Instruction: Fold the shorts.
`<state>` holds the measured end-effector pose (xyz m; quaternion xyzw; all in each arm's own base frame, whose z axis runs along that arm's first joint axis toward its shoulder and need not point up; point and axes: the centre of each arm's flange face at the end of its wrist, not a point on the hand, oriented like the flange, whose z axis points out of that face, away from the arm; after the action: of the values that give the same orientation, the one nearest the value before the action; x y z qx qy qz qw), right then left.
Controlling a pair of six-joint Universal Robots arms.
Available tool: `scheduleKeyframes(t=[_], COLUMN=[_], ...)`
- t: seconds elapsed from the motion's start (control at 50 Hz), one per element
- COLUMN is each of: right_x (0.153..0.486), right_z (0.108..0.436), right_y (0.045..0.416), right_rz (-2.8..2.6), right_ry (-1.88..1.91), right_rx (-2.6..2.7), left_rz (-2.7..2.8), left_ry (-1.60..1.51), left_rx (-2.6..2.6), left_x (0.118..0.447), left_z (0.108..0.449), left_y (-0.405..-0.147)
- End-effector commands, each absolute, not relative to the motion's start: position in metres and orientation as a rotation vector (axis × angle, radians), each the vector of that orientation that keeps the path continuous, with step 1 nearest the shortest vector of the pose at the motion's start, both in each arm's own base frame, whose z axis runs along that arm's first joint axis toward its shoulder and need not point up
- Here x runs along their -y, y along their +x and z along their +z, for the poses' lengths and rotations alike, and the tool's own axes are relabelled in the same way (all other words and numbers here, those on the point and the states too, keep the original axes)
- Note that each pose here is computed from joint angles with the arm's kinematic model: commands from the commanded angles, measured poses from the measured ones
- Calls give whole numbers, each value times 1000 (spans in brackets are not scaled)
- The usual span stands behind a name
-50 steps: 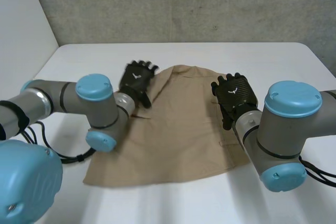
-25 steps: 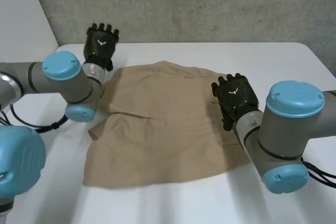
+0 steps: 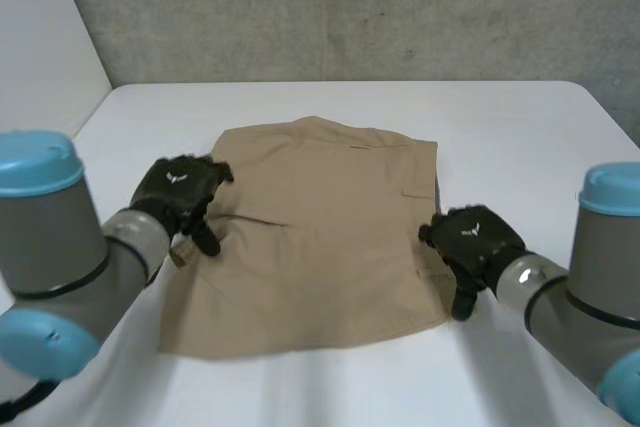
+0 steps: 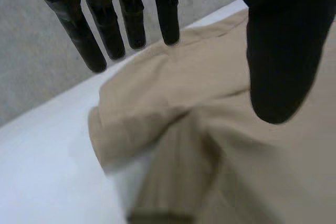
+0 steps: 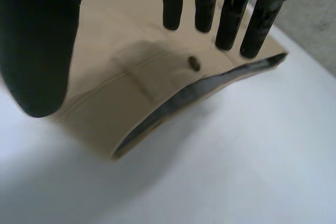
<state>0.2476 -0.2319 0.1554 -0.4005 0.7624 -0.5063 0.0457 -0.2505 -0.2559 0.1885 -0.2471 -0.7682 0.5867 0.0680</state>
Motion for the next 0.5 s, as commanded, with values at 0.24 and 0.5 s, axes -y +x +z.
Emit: scheduleKeyframes(t=[0.24, 0.5], right_x=[213, 223], right_z=[124, 122], right_y=[234, 238], right_rz=[-1498, -1595], right_ry=[-1211, -1222], right_rx=[-2232, -2182], left_rz=[1522, 1575], left_ry=[-692, -651], left_rx=[2533, 2524], left_x=[181, 177], left_z=[155, 164], left_y=[-206, -197])
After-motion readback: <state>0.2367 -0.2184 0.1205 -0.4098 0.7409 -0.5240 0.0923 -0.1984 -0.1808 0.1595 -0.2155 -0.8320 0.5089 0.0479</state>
